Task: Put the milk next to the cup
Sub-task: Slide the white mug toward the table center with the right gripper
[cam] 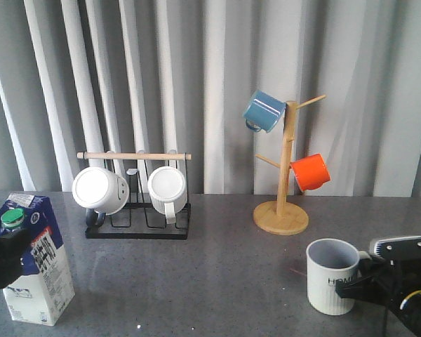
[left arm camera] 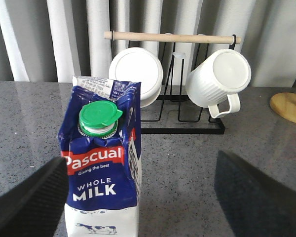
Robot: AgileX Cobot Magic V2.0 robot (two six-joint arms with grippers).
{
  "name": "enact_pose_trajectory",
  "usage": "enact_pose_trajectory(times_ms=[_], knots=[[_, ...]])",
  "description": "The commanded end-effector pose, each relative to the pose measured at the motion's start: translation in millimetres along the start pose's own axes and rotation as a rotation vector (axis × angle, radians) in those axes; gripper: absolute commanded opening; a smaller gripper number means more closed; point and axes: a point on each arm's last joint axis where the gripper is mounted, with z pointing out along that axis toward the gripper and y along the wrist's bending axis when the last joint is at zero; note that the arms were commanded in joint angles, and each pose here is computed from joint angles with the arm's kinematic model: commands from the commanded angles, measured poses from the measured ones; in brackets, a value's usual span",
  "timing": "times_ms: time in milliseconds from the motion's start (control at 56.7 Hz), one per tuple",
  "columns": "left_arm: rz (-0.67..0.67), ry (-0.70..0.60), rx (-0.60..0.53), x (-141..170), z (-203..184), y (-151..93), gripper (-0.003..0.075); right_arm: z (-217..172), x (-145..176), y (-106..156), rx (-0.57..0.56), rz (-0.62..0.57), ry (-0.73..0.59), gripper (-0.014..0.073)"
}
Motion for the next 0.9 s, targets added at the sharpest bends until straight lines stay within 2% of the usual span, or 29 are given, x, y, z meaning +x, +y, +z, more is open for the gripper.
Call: enact_pose_trajectory(times_ms=[0,317,564,705,881], knots=[[-0.016,-0.125,0.017,-21.3,-5.0,-3.2,0.0587,1.2,-31.0,21.6,-0.061,-0.028,-0.114,-0.0007],[-0.016,-0.125,0.017,-21.3,-5.0,-3.2,0.0587,-0.2,-33.0,87.6,-0.148,0.055,-0.123,-0.0001],[-0.016,-0.125,0.017,-21.3,-5.0,-3.2,0.0587,-12.4,-33.5,141.2,-0.156,0.207,-0.161,0.0],[-0.016,-0.125,0.017,-21.3,-5.0,-3.2,0.0587,-13.7,-29.0,163.7,-0.125,0.191,-0.191,0.0006],[-0.016,-0.125,0.017,-21.3,-5.0,-3.2,0.0587,-6.6,-21.3,186.1,-0.126,0.077,-0.176,0.0032]])
